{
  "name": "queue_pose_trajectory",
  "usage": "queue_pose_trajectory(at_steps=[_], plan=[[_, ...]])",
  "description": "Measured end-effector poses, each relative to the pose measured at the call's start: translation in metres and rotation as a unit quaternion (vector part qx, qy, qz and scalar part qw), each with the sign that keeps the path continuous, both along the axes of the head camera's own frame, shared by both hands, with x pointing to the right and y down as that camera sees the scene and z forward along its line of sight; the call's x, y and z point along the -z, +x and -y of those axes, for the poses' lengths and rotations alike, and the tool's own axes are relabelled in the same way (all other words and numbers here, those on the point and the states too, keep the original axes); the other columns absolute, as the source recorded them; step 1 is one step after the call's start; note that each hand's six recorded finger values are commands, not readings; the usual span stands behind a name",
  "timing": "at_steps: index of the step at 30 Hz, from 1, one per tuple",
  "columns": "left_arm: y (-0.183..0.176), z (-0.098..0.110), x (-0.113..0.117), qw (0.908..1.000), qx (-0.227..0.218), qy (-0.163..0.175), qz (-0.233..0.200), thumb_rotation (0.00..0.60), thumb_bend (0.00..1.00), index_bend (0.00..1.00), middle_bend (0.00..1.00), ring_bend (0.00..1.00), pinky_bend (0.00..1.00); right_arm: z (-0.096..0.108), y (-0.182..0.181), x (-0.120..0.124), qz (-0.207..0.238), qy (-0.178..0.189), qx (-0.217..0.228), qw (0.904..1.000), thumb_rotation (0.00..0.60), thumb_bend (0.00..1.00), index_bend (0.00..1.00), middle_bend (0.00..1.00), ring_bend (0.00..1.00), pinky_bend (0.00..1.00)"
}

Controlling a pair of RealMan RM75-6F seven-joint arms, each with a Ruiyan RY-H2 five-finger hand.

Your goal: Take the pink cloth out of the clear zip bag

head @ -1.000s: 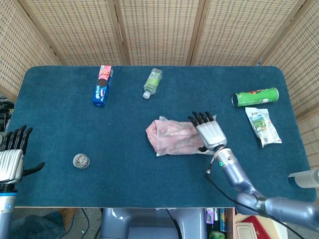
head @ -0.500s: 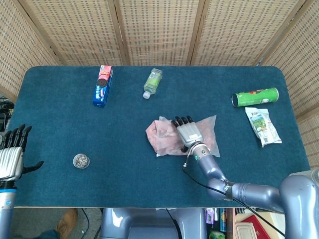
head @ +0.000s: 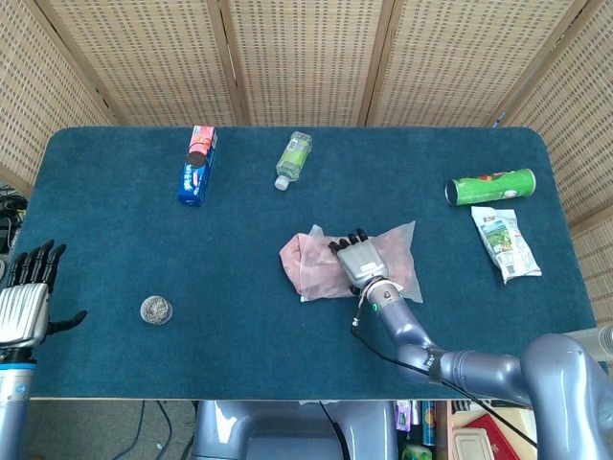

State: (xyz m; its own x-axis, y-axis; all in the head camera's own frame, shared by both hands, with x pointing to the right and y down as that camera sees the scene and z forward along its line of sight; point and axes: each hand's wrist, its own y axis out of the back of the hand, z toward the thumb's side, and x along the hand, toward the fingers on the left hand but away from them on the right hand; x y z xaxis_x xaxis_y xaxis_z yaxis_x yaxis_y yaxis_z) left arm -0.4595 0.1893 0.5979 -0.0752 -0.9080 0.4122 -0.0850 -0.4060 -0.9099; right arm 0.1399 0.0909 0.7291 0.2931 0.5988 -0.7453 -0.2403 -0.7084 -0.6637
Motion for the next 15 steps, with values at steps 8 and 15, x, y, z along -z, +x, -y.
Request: queue_pose_trajectory(at_steps=[8, 15], plan=[[0.017, 0.019, 0.0, 0.9993, -0.023, 0.024, -0.015, 0.6, 0.06, 0.0, 0.0, 0.0, 0.0, 0.004, -0.003, 0.014, 0.056, 0.024, 0.017, 0.998, 0.6, 1.0, 0.51, 0.54, 0.42, 0.52], [0.043, 0.051, 0.007, 0.9968, -0.065, 0.03, -0.034, 0.6, 0.06, 0.03, 0.0, 0.0, 0.0, 0.012, -0.013, 0.034, 0.109, 0.039, 0.02, 0.9931, 0.6, 1.0, 0.52, 0.55, 0.43, 0.52]])
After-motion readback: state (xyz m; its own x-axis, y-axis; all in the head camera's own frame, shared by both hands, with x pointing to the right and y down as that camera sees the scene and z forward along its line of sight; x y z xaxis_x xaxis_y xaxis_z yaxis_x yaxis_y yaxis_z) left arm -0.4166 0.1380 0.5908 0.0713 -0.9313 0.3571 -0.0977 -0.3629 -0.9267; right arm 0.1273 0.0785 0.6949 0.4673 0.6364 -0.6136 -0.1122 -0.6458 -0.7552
